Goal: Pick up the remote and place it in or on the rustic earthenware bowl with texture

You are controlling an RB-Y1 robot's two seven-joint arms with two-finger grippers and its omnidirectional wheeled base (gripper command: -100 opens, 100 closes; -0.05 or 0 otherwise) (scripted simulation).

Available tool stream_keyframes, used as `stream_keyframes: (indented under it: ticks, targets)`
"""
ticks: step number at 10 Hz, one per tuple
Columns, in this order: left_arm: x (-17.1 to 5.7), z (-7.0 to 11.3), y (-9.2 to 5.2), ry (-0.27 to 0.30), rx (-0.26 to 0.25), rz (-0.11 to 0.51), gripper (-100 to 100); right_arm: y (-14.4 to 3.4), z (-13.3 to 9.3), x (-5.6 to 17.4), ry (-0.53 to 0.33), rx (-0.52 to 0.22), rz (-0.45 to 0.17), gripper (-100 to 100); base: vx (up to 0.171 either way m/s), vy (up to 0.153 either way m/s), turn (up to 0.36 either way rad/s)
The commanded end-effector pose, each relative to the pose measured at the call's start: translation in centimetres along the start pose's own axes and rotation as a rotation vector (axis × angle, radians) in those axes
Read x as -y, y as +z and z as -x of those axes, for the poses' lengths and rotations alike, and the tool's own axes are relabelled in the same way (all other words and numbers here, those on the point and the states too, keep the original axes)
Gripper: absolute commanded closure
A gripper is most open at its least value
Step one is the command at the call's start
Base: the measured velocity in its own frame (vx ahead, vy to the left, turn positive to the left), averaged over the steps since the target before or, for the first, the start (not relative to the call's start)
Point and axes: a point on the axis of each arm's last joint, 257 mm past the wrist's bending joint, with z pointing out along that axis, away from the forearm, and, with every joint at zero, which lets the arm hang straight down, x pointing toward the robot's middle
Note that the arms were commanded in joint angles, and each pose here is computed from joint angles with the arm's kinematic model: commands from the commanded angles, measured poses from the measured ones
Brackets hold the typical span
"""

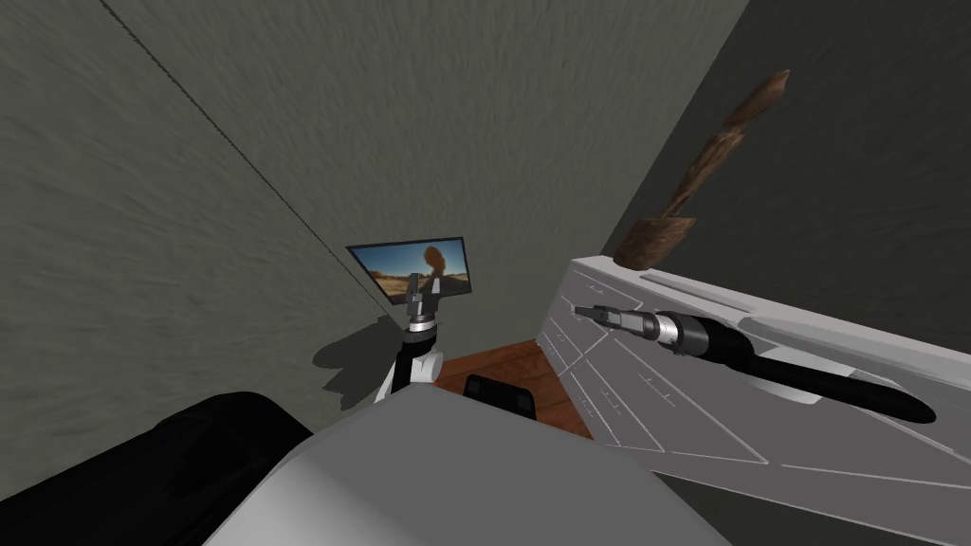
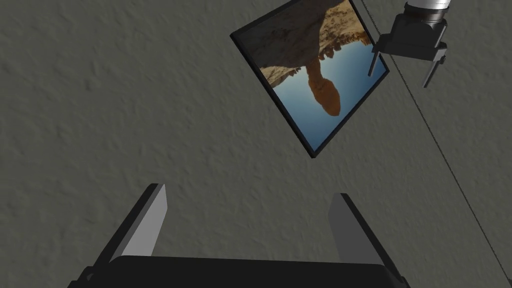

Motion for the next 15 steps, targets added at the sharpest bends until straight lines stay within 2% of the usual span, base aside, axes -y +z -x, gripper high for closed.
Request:
stream_keyframes:
  ticks: [1,2,3,5,6,7,8,10,11,13,14,15]
  targets:
    - [0.0,0.0,0.0,0.0,0.0,0.0,0,-1.3,0.1,1.2,-0.014,-0.051,-0.048,-100,0.017,0.021,0.106]
    - [0.0,0.0,0.0,0.0,0.0,0.0,0,-1.7,0.2,1.3,-0.025,-0.069,-0.067,-100,0.019,0.016,0.085]
    - [0.0,0.0,0.0,0.0,0.0,0.0,0,-3.0,0.1,2.4,-0.03,-0.107,-0.107,-100,0.031,0.018,0.136]
    - [0.0,0.0,0.0,0.0,0.0,0.0,0,-3.8,0.5,2.5,-0.05,-0.14,-0.142,-100,0.023,0.009,0.022]
    - [0.0,0.0,0.0,0.0,0.0,0.0,0,-5.4,0.4,3.6,-0.056,-0.181,-0.19,-100,0.029,0.009,0.125]
    - [0.0,0.0,0.0,0.0,0.0,0.0,0,-5.9,0.7,3.7,-0.066,-0.198,-0.209,-100,0.029,0.001,0.088]
    - [0.0,0.0,0.0,0.0,0.0,0.0,0,-7.7,0.5,4.7,-0.067,-0.238,-0.256,-100,0.044,-0.004,0.108]
    - [0.0,0.0,0.0,0.0,0.0,0.0,0,-8.5,1.0,4.7,-0.084,-0.262,-0.289,-100,0.034,-0.001,0.027]
    - [0.0,0.0,0.0,0.0,0.0,0.0,0,-10.6,0.9,5.6,-0.083,-0.304,-0.344,-100,0.033,-0.011,0.125]
    - [0.0,0.0,0.0,0.0,0.0,0.0,0,-11.2,1.3,5.5,-0.094,-0.32,-0.366,-100,0.03,-0.008,0.032]
    - [0.0,0.0,0.0,0.0,0.0,0.0,0,-13.7,1.2,6.3,-0.09,-0.363,-0.425,-100,0.042,-0.018,0.112]
    - [0.0,0.0,0.0,0.0,0.0,0.0,0,-14.2,1.6,6.2,-0.099,-0.375,-0.443,-100,0.047,-0.023,0.081]
